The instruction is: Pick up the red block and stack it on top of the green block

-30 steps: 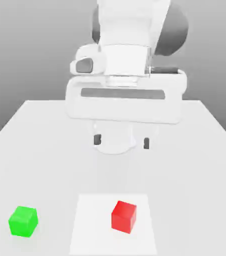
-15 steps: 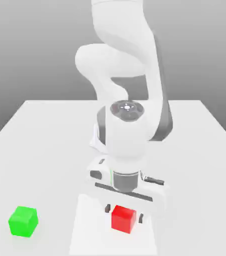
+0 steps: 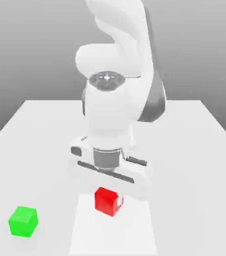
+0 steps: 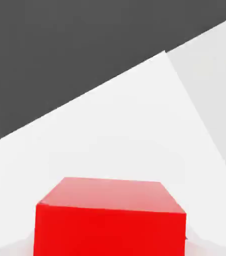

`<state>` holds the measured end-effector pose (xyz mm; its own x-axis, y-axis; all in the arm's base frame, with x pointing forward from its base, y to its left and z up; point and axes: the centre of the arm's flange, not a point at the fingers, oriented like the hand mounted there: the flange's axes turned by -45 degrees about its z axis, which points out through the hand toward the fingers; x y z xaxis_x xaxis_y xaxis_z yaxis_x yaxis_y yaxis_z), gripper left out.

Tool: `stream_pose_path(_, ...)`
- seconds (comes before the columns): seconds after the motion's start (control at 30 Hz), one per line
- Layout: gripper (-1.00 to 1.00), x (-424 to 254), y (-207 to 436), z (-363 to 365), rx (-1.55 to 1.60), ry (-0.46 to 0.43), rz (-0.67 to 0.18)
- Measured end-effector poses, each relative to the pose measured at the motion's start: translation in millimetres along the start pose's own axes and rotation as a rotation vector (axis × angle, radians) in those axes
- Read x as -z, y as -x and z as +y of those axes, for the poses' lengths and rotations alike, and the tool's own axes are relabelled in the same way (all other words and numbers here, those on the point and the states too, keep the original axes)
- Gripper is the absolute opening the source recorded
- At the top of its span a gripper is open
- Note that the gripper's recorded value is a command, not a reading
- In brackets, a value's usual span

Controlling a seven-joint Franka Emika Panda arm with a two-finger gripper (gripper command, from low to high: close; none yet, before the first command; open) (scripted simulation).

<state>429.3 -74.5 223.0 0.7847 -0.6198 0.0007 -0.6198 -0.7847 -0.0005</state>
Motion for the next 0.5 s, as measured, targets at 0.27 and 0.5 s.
stream_pose_path(0.27, -1.0, 9.9, -80.1, 125.3, -0.391, -0.001, 0.0)
stream_pose_path(0.5, 1.0, -35.7, -82.1, 129.1, -0.403, 0.0, 0.0)
